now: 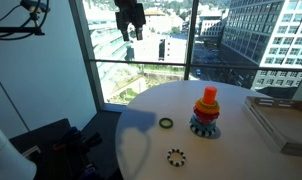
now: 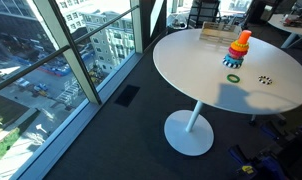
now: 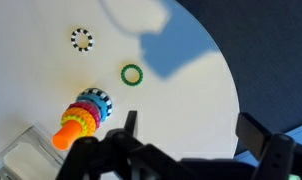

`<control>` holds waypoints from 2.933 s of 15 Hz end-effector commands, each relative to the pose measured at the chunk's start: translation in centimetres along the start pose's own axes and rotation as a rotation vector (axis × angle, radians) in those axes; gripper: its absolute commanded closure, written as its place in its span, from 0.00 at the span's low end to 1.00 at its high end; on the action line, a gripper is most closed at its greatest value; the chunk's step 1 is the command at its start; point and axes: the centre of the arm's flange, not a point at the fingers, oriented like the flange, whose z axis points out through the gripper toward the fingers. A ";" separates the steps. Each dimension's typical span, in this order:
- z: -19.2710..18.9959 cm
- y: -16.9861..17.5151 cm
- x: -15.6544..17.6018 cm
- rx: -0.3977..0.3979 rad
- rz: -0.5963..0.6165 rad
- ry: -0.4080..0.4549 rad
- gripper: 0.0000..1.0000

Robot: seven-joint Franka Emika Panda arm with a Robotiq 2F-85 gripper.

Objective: Put the dark green ring on the stack

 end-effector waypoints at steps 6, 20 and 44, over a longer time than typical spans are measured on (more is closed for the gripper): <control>7.4 3.1 4.1 0.074 0.149 -0.050 0.00; 21.8 10.1 4.6 0.085 0.414 -0.148 0.00; 30.5 10.9 6.2 0.048 0.482 -0.126 0.00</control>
